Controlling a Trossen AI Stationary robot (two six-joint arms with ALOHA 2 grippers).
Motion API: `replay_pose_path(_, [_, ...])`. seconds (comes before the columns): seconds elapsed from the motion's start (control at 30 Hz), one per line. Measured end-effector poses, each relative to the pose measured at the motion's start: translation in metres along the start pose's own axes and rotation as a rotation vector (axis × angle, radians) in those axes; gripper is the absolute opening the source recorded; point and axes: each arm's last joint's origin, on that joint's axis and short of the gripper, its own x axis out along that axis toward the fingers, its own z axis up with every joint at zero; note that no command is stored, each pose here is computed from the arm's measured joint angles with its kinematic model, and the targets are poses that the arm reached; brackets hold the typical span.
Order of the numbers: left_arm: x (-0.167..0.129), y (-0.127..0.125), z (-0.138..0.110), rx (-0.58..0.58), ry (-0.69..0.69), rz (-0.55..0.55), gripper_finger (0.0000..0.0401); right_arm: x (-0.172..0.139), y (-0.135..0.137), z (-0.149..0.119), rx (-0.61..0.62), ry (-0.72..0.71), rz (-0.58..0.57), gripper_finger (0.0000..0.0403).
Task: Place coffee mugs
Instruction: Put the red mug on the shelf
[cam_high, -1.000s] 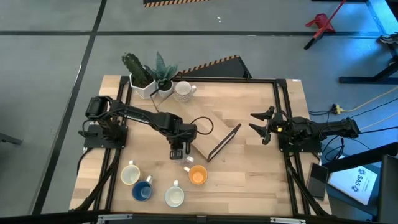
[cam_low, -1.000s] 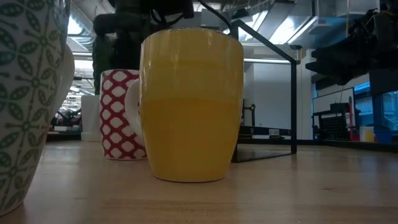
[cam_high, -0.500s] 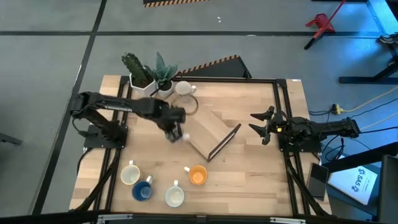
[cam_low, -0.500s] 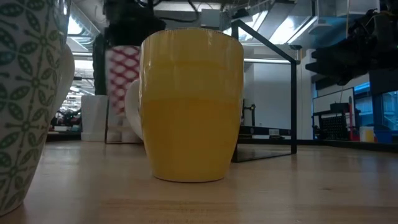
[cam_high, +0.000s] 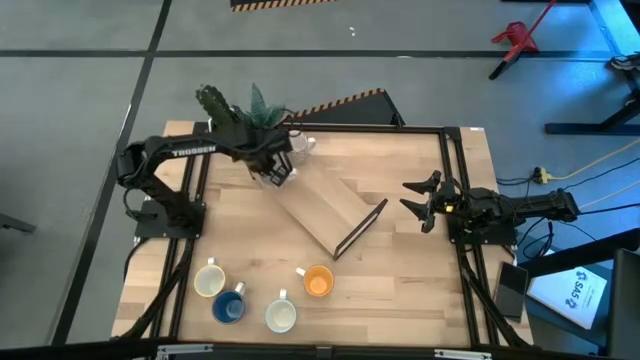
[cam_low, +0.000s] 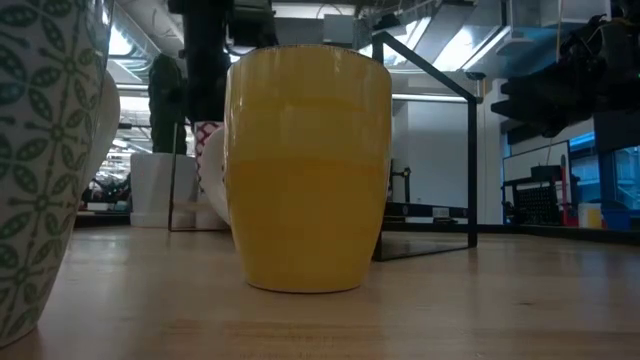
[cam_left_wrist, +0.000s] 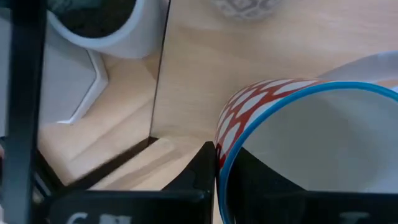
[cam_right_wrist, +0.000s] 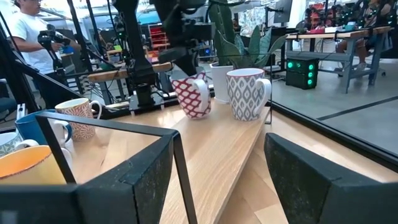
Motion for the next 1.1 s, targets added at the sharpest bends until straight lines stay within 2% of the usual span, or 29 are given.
replay_pose_path(0.23, [0.005, 0.017, 0.009, -0.004, 0.028, -0.007, 0.0018, 0.000, 0.000, 0.000, -0.001, 0.004, -0.001, 0.0241])
replay_pose_path(0.43, [0.017, 0.018, 0.002, -0.003, 0.079, -0.055, 0.0018, 0.000, 0.000, 0.000, -0.002, 0.003, -0.001, 0.0241])
replay_pose_path(0.83, [0.021, 0.020, 0.004, 0.001, 0.043, -0.050, 0.0018, 0.000, 0.000, 0.000, -0.003, 0.004, -0.001, 0.0241])
replay_pose_path(0.9, [0.022, 0.020, 0.004, 0.014, 0.040, -0.046, 0.0028, 0.000, 0.000, 0.000, -0.002, 0.004, 0.000, 0.0241])
replay_pose_path(1.1, [0.024, 0.022, 0.005, 0.012, 0.014, 0.016, 0.0094, 0.000, 0.000, 0.000, -0.002, 0.004, 0.000, 0.0241])
